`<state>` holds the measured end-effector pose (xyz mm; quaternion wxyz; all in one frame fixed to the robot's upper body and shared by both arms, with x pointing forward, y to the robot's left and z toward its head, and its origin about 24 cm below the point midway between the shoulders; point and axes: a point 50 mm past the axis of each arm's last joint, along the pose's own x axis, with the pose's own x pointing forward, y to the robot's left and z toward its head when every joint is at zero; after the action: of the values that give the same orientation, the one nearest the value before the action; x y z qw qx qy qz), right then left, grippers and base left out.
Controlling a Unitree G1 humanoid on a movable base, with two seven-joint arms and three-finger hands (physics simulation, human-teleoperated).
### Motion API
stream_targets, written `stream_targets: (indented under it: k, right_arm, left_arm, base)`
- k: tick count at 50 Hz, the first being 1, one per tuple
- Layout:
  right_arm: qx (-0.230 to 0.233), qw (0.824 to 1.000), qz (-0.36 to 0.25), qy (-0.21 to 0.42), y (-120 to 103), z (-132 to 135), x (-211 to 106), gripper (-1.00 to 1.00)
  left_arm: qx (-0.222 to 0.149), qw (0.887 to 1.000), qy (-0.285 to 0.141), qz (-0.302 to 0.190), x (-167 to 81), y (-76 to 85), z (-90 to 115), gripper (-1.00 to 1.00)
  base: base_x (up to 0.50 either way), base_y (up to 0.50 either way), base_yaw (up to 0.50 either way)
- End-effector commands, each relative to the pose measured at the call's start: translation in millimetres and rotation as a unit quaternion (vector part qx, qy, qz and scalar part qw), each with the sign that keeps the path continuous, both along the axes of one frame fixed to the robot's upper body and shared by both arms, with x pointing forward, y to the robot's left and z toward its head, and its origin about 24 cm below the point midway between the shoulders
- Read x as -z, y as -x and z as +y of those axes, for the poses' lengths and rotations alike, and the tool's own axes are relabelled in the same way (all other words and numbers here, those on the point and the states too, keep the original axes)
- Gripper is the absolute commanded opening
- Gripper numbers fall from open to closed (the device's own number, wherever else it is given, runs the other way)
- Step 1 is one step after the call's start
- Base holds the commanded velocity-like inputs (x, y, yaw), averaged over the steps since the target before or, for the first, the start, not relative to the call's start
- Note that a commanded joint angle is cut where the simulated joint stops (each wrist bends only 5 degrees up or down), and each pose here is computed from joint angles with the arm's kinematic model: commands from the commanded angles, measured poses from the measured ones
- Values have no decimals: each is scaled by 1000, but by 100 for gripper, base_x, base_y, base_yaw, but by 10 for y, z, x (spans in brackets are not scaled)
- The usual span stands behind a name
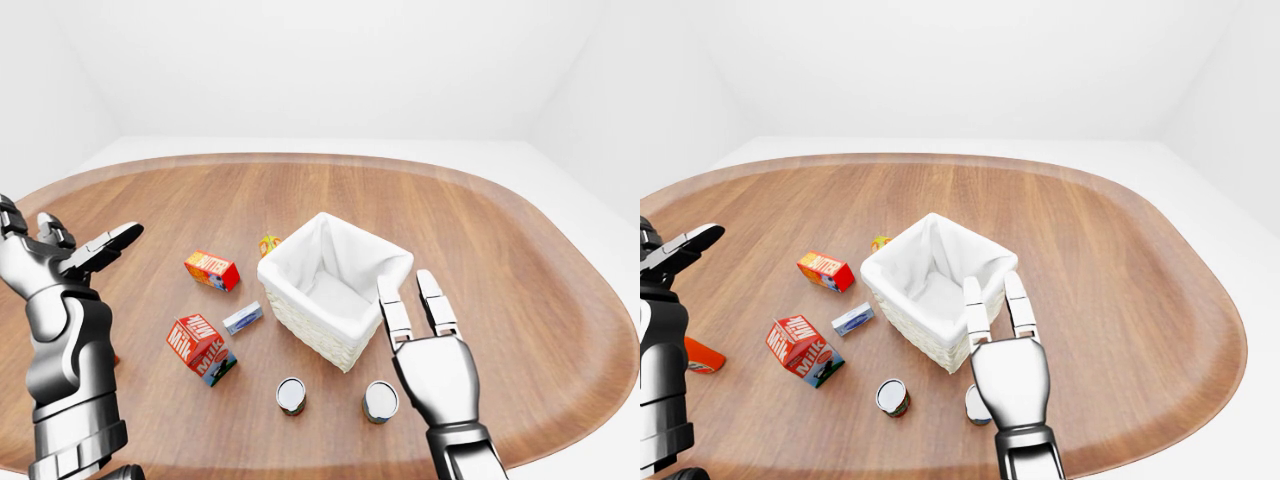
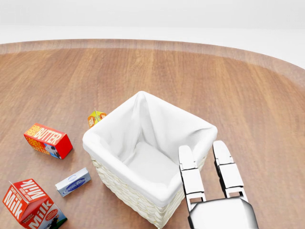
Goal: Pick up the alphabet soup, and put it in the basket.
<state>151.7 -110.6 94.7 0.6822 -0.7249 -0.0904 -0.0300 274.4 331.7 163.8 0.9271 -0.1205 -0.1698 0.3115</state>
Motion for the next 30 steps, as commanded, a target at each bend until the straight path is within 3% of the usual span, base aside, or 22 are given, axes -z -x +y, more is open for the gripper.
stream_targets:
  k: [1,10,30]
  right_arm:
    - [-22,999,25,-8,52,46,77,100]
    - [-32,998,43,-14,94,75,153,100]
    - [-88,987,20,-136,361,135,187,100]
  left_arm:
    - [1,1000,-1,-1,-4,5,-5,100]
    - [3,1000,-1,2,9,-14,-10,100]
    - [2,1000,0,6,25,-17,-1,100]
  base:
    - [0,0,0]
    - [0,0,0]
    - [0,0,0]
